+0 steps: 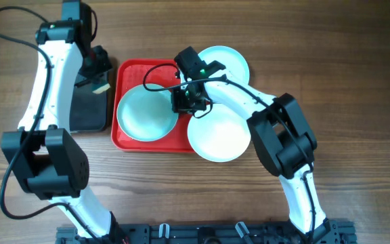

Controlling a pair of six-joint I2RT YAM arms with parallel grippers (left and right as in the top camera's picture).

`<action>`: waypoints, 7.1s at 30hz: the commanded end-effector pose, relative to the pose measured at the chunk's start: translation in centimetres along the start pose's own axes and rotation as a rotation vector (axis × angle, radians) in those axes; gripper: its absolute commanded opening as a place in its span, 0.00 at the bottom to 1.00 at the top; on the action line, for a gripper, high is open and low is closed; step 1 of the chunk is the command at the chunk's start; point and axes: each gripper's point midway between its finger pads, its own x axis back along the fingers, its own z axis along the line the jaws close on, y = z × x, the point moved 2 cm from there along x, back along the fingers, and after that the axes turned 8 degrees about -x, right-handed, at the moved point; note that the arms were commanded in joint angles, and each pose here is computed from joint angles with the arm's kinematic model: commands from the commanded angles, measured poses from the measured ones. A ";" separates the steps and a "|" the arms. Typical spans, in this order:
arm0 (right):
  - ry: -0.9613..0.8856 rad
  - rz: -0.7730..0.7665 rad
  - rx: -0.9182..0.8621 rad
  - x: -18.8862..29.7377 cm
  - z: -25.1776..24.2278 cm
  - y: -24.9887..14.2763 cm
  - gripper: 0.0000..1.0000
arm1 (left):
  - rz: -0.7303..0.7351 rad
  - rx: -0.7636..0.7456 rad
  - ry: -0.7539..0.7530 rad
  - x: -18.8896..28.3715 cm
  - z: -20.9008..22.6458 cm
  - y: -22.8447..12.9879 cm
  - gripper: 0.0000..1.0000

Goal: Clean dirty plates on tray and stack at the side

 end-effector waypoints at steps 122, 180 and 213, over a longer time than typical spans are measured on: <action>0.034 -0.335 -0.482 22.5 -27.4 -1.9 0.39 | 0.016 -0.068 -0.137 0.7 -4.3 -1.2 0.04; -0.083 -0.315 -0.140 10.4 -5.8 -5.0 0.04 | 0.017 -0.068 -0.137 0.7 -4.3 -1.2 0.04; 0.061 -0.259 0.022 2.8 -1.1 -1.0 0.26 | 0.069 -0.114 -0.181 0.4 -4.8 -2.4 0.04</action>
